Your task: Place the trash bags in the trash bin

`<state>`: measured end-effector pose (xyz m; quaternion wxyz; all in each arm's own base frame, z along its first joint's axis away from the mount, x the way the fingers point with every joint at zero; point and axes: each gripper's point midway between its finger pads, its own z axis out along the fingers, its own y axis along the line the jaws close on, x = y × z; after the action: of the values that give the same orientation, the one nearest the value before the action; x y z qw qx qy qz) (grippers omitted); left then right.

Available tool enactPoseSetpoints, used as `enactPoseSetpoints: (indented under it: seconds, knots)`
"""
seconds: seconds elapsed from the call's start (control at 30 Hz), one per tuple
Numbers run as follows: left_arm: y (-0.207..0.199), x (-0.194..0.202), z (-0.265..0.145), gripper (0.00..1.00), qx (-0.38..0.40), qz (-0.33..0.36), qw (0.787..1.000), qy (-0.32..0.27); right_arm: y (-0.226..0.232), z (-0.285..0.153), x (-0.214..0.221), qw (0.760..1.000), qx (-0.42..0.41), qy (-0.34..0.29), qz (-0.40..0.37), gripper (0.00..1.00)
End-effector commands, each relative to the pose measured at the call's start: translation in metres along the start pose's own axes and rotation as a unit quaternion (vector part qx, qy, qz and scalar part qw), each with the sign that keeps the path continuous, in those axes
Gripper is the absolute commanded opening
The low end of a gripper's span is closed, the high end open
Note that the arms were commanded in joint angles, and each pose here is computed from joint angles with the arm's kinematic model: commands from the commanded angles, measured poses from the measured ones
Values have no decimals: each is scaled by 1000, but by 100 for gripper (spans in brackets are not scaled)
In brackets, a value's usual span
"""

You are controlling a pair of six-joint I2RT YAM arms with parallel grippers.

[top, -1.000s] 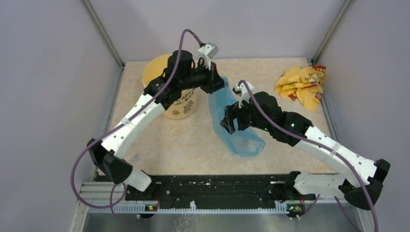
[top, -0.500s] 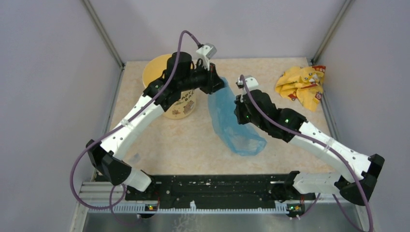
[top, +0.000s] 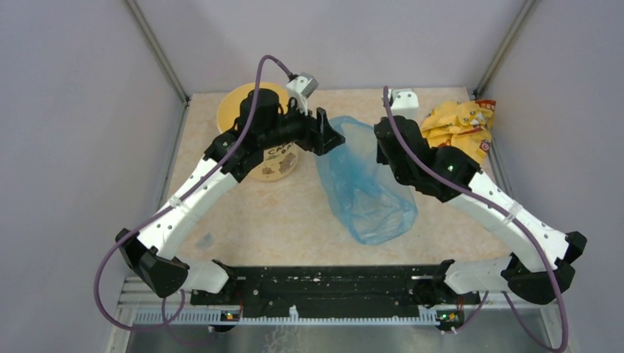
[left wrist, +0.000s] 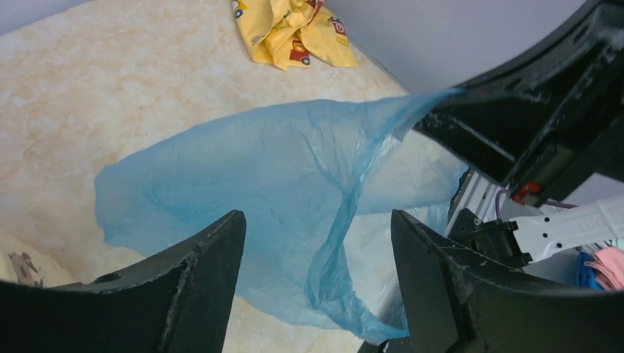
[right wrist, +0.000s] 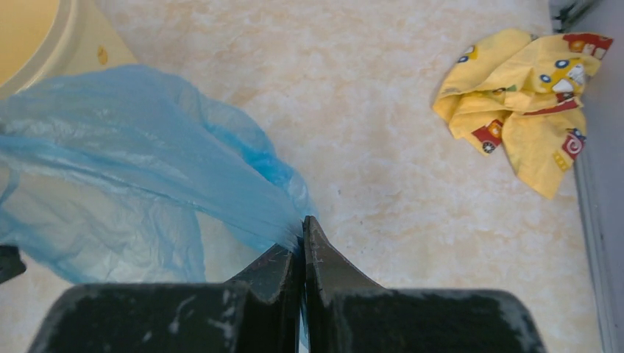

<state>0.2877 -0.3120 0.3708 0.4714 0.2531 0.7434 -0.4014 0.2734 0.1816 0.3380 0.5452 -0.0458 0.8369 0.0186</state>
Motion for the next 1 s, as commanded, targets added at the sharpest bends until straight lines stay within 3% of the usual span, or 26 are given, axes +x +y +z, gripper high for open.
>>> enactPoseSetpoints:
  seconds: [0.0,0.27,0.43,0.57,0.97]
  knots:
    - [-7,-17,-21,81,-6,25,999,-44,-18,-8,-31,998,48,-34,-7,0]
    - [24,-19,-45,91,-106,42,991,-69,-30,-7,-48,996,83,-36,-22,0]
    - [66,-18,-53,92,-205,37,976,-65,-38,-6,-55,996,78,-33,-13,0]
    - [115,-10,-49,84,-271,9,962,-33,-44,-13,-64,996,83,-37,-14,0]
    - [180,6,-10,65,-343,11,938,49,-61,-31,-72,996,82,-39,-20,0]
